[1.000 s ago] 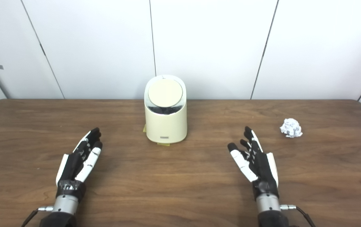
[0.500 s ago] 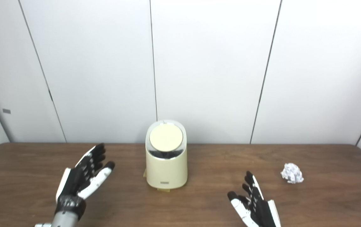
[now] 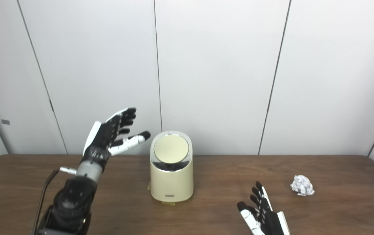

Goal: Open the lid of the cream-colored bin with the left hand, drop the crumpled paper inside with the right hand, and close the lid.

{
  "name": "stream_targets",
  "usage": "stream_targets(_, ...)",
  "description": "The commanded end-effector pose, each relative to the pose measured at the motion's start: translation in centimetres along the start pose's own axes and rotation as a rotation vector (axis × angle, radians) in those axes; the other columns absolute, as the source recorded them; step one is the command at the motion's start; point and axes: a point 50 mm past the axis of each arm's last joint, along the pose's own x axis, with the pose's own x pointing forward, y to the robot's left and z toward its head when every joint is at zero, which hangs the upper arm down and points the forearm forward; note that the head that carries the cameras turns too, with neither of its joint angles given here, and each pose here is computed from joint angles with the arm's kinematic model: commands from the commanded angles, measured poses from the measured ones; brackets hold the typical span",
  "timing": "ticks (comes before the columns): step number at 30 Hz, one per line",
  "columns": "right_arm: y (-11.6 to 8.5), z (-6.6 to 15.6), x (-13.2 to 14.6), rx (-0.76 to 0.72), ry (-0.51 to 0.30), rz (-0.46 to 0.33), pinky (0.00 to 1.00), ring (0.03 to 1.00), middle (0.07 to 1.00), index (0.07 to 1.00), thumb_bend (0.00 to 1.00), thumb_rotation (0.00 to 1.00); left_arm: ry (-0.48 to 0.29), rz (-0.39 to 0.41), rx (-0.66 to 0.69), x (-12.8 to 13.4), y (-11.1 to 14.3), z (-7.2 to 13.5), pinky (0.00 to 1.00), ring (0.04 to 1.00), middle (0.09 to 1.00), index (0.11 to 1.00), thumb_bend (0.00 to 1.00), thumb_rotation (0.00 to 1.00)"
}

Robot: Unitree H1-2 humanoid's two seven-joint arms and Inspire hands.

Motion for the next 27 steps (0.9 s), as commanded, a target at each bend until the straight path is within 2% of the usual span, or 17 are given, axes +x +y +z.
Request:
stream_targets(1, -0.2, -0.8, -0.5, 0.0, 0.021, -0.008, 0.81, 0.921, 0.956, 0.985, 0.55, 0.69, -0.058, -0.011, 0.081, 2.3, 0.6, 2.6, 0.79, 0.846, 0.859, 0.885, 0.83, 0.24)
stream_targets(5, -0.2, -0.6, -0.5, -0.009, 0.02, -0.007, 0.81, 0.922, 0.952, 0.986, 0.56, 0.73, -0.028, -0.084, 0.198, 4.5, 0.0, 3.2, 0.78, 0.861, 0.883, 0.899, 0.88, 0.22)
stream_targets(13, -0.1, -0.5, -0.4, -0.022, 0.024, -0.009, 0.82, 0.923, 0.955, 0.987, 0.57, 0.75, 0.016, -0.207, 0.342, 6.6, -2.1, 3.3, 0.72, 0.883, 0.902, 0.906, 0.92, 0.06)
stream_targets(17, 0.1, -0.4, -0.3, -0.023, 0.02, -0.01, 0.8, 0.913, 0.95, 0.982, 0.57, 0.74, 0.015, -0.267, 0.461, 6.9, -3.4, 3.0, 0.8, 0.963, 0.954, 0.922, 0.91, 0.05)
stream_targets(21, 0.2, -0.3, -0.3, -0.003, 0.022, -0.015, 0.82, 0.913, 0.952, 0.982, 0.58, 0.74, -0.014, -0.289, 0.592, 7.0, -4.3, 2.7, 0.8, 0.961, 0.959, 0.921, 0.92, 0.03)
stream_targets(23, 0.2, -0.2, -0.4, 0.003, 0.022, -0.018, 0.82, 0.906, 0.949, 0.98, 0.58, 0.74, -0.029, -0.294, 0.642, 7.1, -4.6, 2.6, 0.85, 0.963, 0.958, 0.922, 0.92, 0.04)
stream_targets(27, 0.3, 0.0, -0.4, 0.003, 0.015, -0.025, 0.82, 0.899, 0.944, 0.978, 0.55, 0.75, -0.062, -0.298, 0.732, 7.4, -5.0, 2.5, 0.87, 0.942, 0.941, 0.92, 0.93, 0.05)
